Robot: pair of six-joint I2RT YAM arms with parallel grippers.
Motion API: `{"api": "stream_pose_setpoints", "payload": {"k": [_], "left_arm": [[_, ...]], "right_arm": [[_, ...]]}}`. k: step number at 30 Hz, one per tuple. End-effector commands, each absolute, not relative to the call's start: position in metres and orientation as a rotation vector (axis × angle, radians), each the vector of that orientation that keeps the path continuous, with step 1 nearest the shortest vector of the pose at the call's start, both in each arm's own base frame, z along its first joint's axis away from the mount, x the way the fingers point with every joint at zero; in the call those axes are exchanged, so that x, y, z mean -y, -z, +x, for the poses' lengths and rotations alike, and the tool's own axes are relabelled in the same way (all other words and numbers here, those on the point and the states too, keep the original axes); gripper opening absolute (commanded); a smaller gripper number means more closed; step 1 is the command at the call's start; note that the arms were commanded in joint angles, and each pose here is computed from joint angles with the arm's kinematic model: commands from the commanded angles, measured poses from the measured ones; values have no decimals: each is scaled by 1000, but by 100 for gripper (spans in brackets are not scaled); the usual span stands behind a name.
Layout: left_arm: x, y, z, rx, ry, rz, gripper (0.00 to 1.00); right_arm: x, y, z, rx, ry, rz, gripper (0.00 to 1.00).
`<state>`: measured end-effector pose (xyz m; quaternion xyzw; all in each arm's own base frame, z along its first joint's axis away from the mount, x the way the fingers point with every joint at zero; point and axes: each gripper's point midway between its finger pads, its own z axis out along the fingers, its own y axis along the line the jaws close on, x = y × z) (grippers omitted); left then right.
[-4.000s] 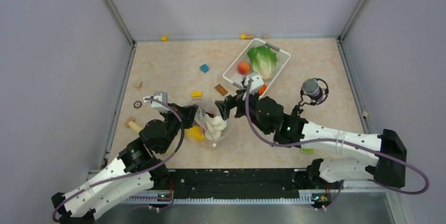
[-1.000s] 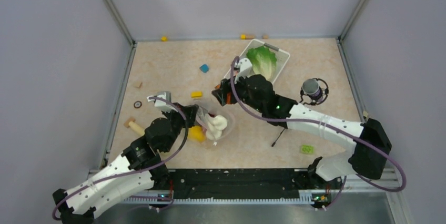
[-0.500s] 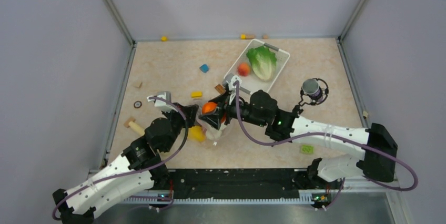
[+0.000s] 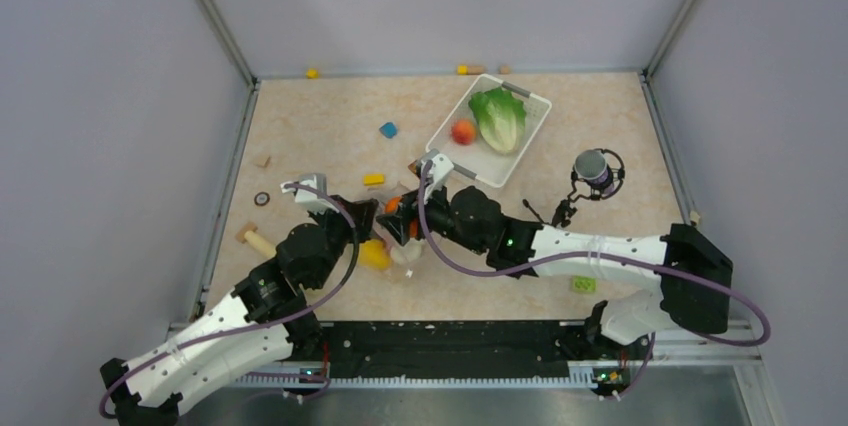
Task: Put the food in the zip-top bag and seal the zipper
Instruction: Place the fake vegetable in the zipper food storage bag.
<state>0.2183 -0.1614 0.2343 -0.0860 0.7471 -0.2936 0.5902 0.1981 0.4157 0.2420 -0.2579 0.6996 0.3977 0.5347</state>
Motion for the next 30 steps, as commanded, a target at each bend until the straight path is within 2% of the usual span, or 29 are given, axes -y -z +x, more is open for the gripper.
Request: {"api": "stream_pose_setpoints", "payload": {"k": [1, 5, 8, 13, 30], "left_arm": [[164, -247, 220, -1694, 719, -207, 0], [165, -247, 220, -1693, 723, -207, 0], [164, -247, 220, -1692, 722, -210, 0], [162, -250, 219, -1682, 729, -212, 0], [159, -246, 222, -1683, 696, -229, 0]], "right_arm": [[-420, -266, 210, -1632, -901, -496, 63], [-428, -266, 206, -1634, -909, -517, 69], [-431, -266, 205, -1636, -906, -520, 80], [-431, -261, 206, -1639, -906, -514, 90], [-389, -313, 176, -1461, -1064, -491, 92]]}}
